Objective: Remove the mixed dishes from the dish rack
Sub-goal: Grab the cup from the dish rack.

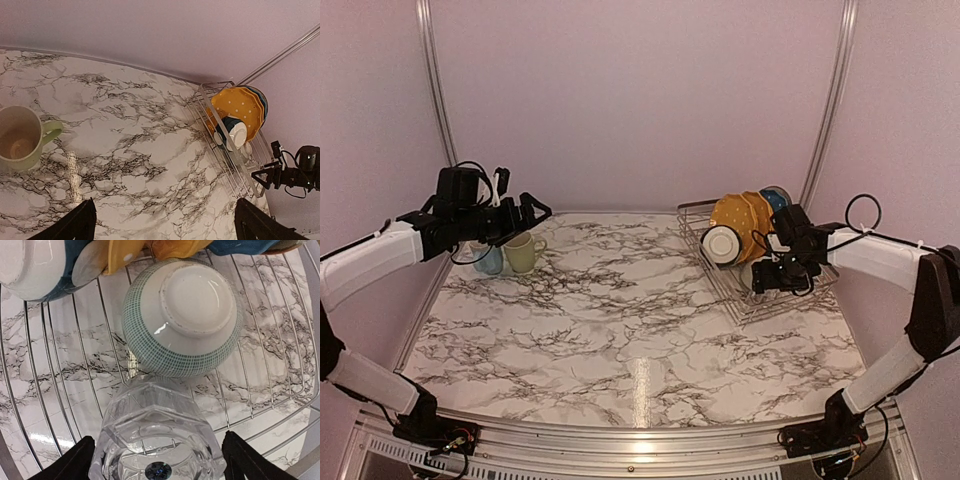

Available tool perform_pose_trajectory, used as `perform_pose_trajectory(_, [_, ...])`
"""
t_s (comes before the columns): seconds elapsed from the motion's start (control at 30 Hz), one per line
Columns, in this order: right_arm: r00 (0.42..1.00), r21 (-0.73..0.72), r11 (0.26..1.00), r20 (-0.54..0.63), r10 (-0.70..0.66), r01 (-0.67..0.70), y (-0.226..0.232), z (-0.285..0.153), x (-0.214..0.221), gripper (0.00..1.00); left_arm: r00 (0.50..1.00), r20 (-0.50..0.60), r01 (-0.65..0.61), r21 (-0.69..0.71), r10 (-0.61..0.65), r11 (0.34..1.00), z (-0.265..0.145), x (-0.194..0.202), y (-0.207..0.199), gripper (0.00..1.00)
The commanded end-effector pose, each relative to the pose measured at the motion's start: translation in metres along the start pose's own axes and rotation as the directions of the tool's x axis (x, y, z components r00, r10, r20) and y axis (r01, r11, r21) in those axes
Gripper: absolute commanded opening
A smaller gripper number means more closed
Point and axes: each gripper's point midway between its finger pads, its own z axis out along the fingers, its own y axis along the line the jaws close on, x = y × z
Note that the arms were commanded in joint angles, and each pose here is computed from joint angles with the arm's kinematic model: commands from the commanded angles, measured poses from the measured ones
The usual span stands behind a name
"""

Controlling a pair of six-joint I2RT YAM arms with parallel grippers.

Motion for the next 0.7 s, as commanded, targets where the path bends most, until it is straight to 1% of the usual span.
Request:
perform_pose_trajectory(0.0, [1.0, -0.02, 1.0, 0.021, 0.019, -0.019, 0.004, 0.004, -0.009, 0.83, 0.999, -0.029, 0.015, 0.04, -0.014, 0.999, 0.009, 0.008, -0.01, 0.99])
perform_pose_trajectory(0.07, [0.999, -0.027, 0.999, 0.03, 0.021, -0.021, 0.006, 0.005, -0.011, 0.81, 0.999, -0.032, 0.012, 0.034, -0.011, 0.999, 0.012, 0.009, -0.009, 0.99])
perform_pose_trajectory(0.2, [1.0, -0.046, 0.999, 0.006, 0.024, -0.023, 0.01, 0.011, -0.009, 0.75, 0.999, -0.049, 0.005, 0.038, -0.003, 0.999, 0.016, 0.009, -0.014, 0.99])
perform_pose_trajectory(0.33, [0.999, -0.043, 0.999, 0.026, 0.024, -0.023, 0.009, 0.007, -0.013, 0.65, 0.998, -0.059, -0.014, 0.034, 0.016, 0.999, 0.017, 0.011, -0.017, 0.99])
perform_pose_trajectory(0.5, [0.999, -0.028, 0.999, 0.038, 0.028, -0.027, 0.007, 0.003, -0.019, 0.56, 0.997, -0.081, -0.016, 0.015, 0.017, 1.0, 0.024, 0.017, -0.015, 0.99])
perform_pose_trajectory(0.6, [0.997, -0.039, 0.999, 0.071, 0.032, -0.029, 0.008, -0.008, -0.028, 0.52, 0.995, -0.096, -0.027, 0.009, 0.028, 1.0, 0.025, 0.022, -0.016, 0.99])
perform_pose_trajectory(0.67, [0.993, -0.04, 0.999, 0.115, 0.03, -0.025, 0.007, -0.017, -0.036, 0.5, 0.995, -0.093, -0.034, -0.011, 0.033, 0.999, 0.026, 0.023, -0.013, 0.99])
